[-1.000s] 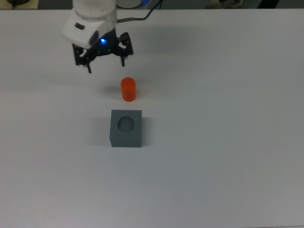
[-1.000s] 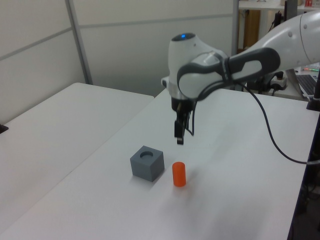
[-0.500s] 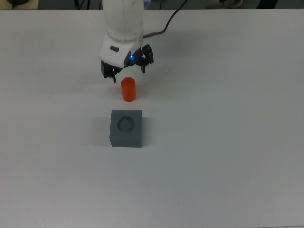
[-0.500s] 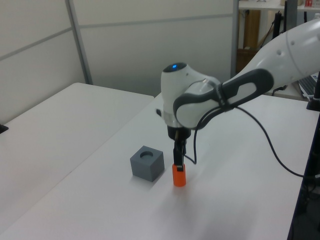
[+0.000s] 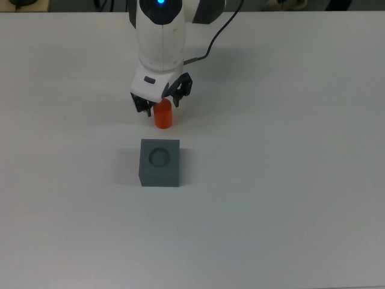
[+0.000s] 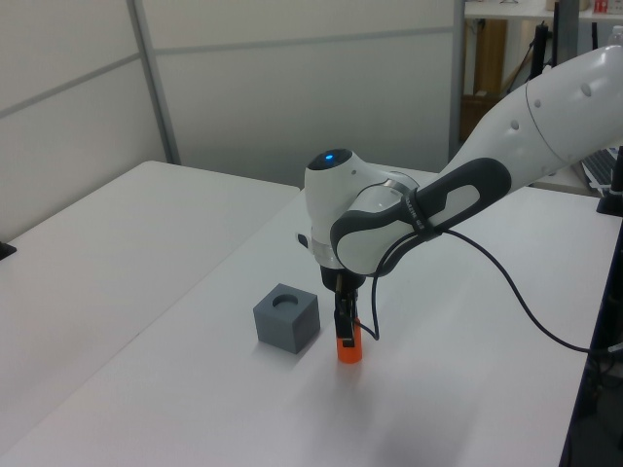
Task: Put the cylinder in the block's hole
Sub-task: 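Close the gripper on the orange cylinder, then lift the cylinder and carry it over the grey cube's hole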
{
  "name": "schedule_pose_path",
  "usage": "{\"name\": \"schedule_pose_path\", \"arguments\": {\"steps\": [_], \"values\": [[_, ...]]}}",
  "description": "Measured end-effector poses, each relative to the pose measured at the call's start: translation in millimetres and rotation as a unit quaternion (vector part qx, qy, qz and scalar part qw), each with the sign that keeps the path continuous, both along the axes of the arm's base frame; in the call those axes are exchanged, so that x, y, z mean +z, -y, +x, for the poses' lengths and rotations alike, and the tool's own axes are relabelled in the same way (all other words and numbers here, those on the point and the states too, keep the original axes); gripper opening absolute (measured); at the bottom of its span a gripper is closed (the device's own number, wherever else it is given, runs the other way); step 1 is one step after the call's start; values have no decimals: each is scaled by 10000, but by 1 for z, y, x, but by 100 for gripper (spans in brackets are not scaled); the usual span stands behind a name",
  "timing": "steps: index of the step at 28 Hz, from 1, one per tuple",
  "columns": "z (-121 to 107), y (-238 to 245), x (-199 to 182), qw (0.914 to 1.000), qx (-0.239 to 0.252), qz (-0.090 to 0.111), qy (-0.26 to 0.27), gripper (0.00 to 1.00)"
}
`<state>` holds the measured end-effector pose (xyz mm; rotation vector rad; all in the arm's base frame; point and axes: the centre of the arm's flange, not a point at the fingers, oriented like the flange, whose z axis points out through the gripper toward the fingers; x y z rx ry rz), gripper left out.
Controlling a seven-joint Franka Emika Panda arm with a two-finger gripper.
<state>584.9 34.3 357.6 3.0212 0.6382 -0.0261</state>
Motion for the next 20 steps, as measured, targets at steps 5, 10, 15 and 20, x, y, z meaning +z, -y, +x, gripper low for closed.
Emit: {"name": "schedule_pose_path", "arguments": {"steps": [5,10,15,20], "values": [[3,-7,6,10000,55,15,62,59],[13,-7,23,9997,29,36,259,51],[36,4,70,9965,-265,249,747,51],[55,26,110,9903,-594,504,1151,51]]}}
